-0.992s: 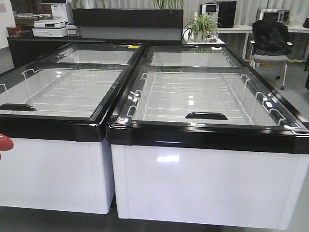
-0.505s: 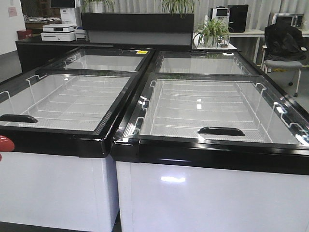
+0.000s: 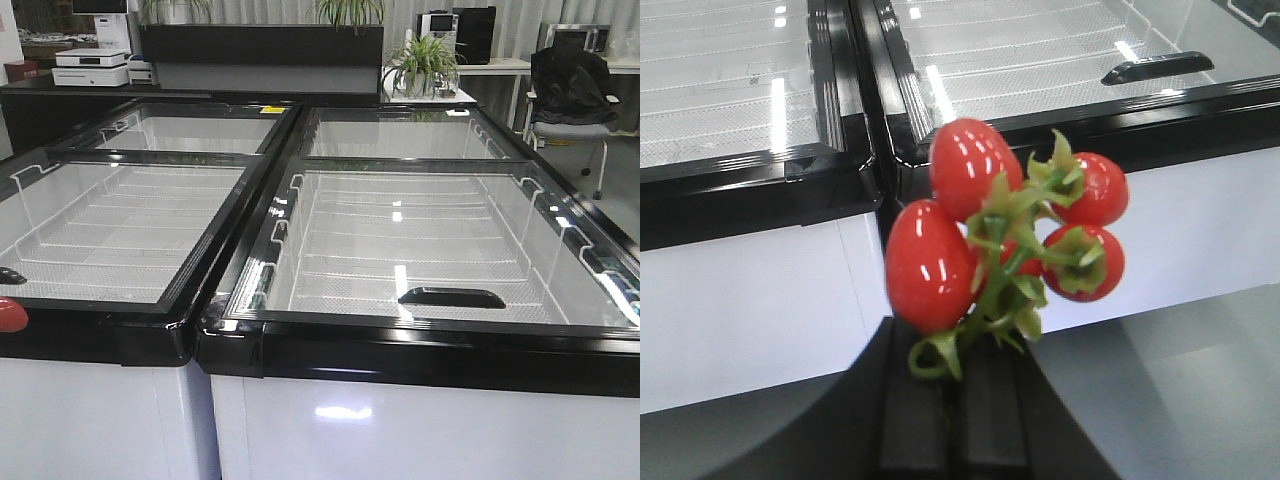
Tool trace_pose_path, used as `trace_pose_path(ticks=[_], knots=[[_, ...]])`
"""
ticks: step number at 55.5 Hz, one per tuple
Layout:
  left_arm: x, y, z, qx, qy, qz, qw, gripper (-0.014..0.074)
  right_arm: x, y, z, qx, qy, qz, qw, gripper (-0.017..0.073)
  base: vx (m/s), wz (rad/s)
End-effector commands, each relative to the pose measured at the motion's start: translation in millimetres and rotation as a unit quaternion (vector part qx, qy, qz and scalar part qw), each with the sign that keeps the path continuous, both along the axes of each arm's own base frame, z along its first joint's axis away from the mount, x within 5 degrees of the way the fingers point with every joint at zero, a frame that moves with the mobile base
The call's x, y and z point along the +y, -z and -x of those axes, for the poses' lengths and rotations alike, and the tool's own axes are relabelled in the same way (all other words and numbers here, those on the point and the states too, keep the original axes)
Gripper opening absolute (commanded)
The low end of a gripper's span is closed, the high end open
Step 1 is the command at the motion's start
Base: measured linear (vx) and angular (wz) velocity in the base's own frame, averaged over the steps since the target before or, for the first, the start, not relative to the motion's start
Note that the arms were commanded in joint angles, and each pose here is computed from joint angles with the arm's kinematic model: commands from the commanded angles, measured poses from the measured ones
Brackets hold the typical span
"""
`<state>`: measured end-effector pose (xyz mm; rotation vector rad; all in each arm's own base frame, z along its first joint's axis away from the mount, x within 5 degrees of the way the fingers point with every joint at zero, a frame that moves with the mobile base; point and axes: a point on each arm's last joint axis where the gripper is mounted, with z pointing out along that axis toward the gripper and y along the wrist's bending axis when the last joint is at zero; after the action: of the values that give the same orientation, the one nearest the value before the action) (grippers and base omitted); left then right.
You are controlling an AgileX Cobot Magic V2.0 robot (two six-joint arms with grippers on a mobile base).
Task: Pick snacks and fruit into basket
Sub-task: 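Drive along the white chest freezers, fruits held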
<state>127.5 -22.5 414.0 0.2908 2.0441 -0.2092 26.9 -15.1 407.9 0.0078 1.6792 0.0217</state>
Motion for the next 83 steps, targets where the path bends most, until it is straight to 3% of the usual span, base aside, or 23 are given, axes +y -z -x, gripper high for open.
trace_pose_path(ticks=[1,47,83], knots=[[-0.1,-14.4,-1.8,-0.048,-0.008,0.017,0.999,-0.0003,0.5,-15.0,-0.5,-0.050,-0.002,0.014,0.999,-0.0004,0.21,-0.05],[-0.1,-14.4,-1.8,-0.048,-0.008,0.017,0.999,-0.0003,0.5,-15.0,-0.5,-0.050,-0.002,0.014,0.999,-0.0004,0.16,0.02],[-0.1,-14.4,-1.8,-0.048,-0.008,0.017,0.999,-0.0003,0.4,-14.4,-0.5,-0.046,-0.001,0.014,0.999,-0.0004,0.07,0.26]])
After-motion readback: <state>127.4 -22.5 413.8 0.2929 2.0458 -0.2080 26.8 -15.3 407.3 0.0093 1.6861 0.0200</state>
